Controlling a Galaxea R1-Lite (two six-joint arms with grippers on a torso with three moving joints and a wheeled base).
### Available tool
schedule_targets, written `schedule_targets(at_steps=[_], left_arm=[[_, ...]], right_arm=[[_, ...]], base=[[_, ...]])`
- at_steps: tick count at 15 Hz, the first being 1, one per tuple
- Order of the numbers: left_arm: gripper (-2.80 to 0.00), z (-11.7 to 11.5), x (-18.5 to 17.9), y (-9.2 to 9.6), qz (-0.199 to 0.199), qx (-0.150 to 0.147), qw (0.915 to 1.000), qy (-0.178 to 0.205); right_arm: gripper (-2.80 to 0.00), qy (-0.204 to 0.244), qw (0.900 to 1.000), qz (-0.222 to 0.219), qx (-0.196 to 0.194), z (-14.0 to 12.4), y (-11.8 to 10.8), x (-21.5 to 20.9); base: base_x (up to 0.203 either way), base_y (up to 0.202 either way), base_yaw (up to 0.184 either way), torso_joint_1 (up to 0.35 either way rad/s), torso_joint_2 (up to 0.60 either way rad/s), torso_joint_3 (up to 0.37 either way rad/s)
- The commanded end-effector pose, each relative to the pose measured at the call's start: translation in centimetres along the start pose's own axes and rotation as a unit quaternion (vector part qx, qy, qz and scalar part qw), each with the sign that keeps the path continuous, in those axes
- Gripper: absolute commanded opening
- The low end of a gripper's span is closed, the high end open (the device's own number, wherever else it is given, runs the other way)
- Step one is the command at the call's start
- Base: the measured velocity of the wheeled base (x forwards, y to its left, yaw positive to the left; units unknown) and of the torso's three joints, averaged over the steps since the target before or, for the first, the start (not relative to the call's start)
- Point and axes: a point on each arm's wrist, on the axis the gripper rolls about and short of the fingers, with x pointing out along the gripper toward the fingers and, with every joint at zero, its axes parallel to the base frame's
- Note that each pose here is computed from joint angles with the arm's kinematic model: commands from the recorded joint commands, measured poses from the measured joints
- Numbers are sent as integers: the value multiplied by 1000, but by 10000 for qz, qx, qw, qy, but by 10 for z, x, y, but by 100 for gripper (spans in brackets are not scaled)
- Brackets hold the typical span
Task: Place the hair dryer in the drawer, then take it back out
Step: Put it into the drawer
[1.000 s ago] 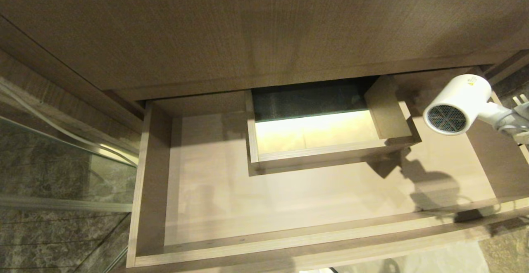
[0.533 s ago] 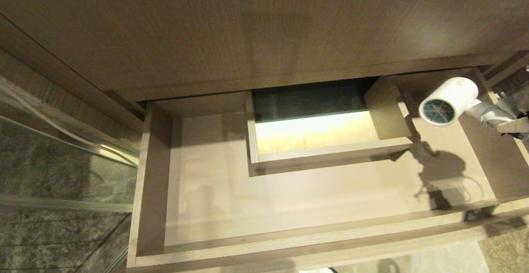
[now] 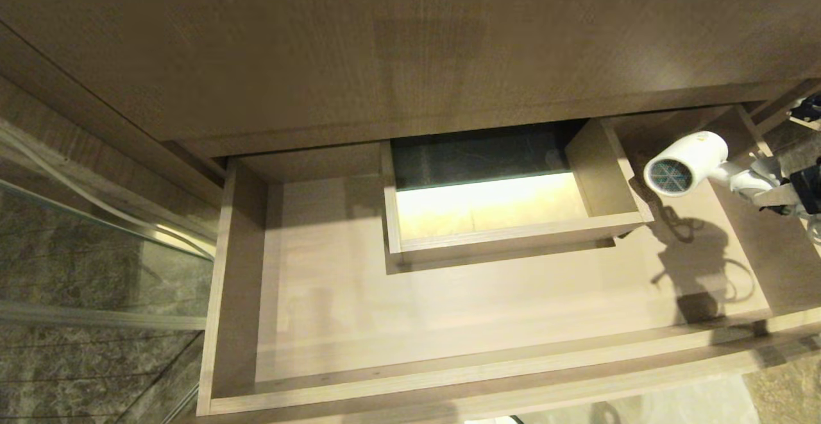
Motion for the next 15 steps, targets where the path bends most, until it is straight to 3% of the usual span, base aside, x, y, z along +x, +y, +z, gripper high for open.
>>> schedule_targets(at_steps=[1,15], left_arm=[[-280,0,0,0,2,-1,10000,-1],[-280,0,0,0,2,-1,10000,-1]], right_arm=[[-280,76,10000,18,40,-2,-8,14],[-280,-242,9994,-217,-88,-1,-48,104]], base=[[0,0,0,0,0,0],[0,0,0,0,0,0]])
